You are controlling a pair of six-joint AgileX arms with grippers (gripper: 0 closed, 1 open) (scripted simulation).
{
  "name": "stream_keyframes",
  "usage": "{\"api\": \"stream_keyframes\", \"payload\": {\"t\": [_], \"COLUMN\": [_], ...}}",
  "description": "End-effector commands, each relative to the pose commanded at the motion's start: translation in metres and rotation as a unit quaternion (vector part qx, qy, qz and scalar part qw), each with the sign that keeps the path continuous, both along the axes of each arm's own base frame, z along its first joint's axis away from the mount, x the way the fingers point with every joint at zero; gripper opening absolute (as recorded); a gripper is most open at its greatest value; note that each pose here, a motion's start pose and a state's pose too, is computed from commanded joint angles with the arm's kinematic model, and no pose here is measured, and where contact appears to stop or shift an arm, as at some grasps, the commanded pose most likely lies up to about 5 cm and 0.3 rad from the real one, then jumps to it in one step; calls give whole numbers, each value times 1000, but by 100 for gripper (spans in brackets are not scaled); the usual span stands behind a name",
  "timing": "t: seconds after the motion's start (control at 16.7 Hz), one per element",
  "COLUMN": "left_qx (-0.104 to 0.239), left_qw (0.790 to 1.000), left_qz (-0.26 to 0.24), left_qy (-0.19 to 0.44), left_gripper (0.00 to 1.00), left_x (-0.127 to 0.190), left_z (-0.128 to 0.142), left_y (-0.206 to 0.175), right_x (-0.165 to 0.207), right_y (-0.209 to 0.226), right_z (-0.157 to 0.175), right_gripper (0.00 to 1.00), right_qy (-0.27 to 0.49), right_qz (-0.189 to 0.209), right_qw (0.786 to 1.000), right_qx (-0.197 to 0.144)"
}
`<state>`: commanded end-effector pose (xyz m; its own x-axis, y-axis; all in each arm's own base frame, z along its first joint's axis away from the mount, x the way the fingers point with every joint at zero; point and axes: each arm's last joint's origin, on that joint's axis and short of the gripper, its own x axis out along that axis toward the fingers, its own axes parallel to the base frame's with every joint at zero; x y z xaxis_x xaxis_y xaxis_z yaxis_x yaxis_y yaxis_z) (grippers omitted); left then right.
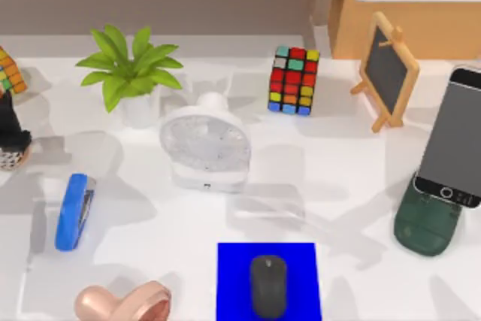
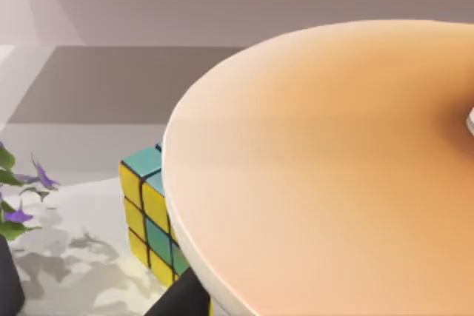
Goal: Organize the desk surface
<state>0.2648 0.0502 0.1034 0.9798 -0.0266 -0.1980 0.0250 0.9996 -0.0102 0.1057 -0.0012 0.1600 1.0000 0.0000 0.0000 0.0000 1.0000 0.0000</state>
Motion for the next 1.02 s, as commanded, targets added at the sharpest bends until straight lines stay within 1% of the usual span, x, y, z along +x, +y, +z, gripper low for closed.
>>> {"api": "stream_keyframes", "payload": {"t": [0.3,0.54,0.6,0.84,1.02], "left_qx": [0,0,3,22,24], "left_qw": [1000,1000,1000,996,991], "left_qz": [0,0,1,12,10], "left_qy": [0,3,-9,-83,-132], "left_gripper": [0,0,0,0,0], "left_x": [0,-1,2,29,58], "left_z": [9,8,13,51,86], "left_y": [0,0,0,-6,-26], "right_x": [0,0,0,0,0], "right_y": [0,0,0,0,0], "right_z": [0,0,0,0,0], "right_gripper": [100,100,100,100,100], "right_qy": [0,0,0,0,0], "right_qz": [0,0,0,0,0], "right_qw": [1000,1000,1000,1000,1000], "right_qx": [0,0,0,0,0]}}
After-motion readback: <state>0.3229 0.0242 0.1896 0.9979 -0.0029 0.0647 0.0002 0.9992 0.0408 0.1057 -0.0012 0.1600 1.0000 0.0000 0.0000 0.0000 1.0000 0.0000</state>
